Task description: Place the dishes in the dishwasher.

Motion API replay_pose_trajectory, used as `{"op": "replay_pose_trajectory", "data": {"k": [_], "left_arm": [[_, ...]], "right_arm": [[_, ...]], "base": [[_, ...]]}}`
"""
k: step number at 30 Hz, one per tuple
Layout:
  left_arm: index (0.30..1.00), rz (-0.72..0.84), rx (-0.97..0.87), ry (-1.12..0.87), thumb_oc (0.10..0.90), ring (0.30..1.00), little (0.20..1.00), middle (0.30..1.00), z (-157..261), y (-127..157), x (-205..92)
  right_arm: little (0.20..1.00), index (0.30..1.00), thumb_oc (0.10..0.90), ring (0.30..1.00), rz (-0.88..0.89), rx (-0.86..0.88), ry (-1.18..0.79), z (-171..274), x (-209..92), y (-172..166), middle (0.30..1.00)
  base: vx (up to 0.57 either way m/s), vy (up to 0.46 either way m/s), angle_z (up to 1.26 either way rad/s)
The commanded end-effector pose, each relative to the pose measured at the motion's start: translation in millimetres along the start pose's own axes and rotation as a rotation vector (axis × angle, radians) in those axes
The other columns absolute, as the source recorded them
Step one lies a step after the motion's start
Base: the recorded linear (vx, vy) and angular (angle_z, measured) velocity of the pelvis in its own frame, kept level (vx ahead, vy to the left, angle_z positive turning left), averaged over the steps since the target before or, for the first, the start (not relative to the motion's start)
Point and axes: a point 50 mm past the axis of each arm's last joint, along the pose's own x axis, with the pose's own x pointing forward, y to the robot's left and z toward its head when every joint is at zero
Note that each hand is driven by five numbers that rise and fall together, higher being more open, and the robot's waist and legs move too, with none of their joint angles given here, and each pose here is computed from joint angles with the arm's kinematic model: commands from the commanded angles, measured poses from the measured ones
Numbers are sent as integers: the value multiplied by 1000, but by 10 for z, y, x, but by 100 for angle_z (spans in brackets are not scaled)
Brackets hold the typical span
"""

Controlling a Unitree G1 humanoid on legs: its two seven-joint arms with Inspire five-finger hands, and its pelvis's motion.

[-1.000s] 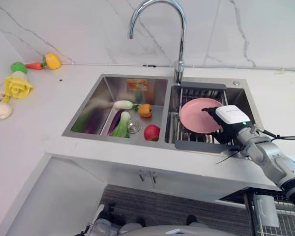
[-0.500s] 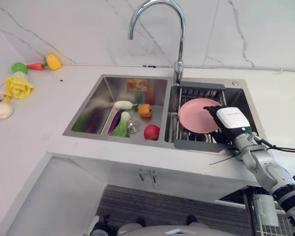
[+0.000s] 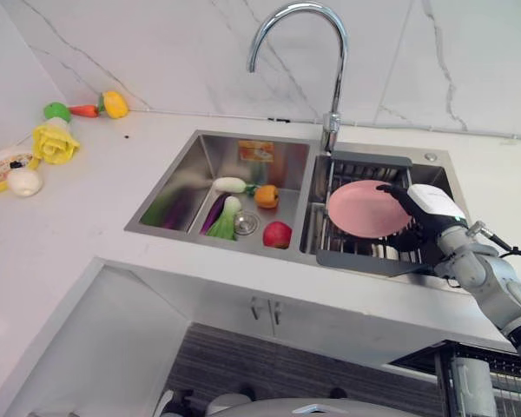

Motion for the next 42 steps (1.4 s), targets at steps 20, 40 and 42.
{"op": "replay_pose_trajectory", "data": {"k": [20, 40, 42], "left_arm": [[900, -9, 103, -8, 800, 900, 900, 900, 38, 47, 29], [900, 39, 131, -84, 800, 900, 900, 900, 209, -22, 13], [900, 41, 131, -89, 800, 900, 900, 900, 219, -22, 12]], "right_arm": [[900, 900, 800, 900, -273, -69, -137, 311, 162, -435, 900], [300, 300, 400, 300, -545, -194, -201, 592, 244, -402, 300], [300, 300, 400, 300, -567, -188, -201, 604, 240, -417, 300]], "base": [[0, 0, -1], [0, 3, -1], [0, 0, 0]]}}
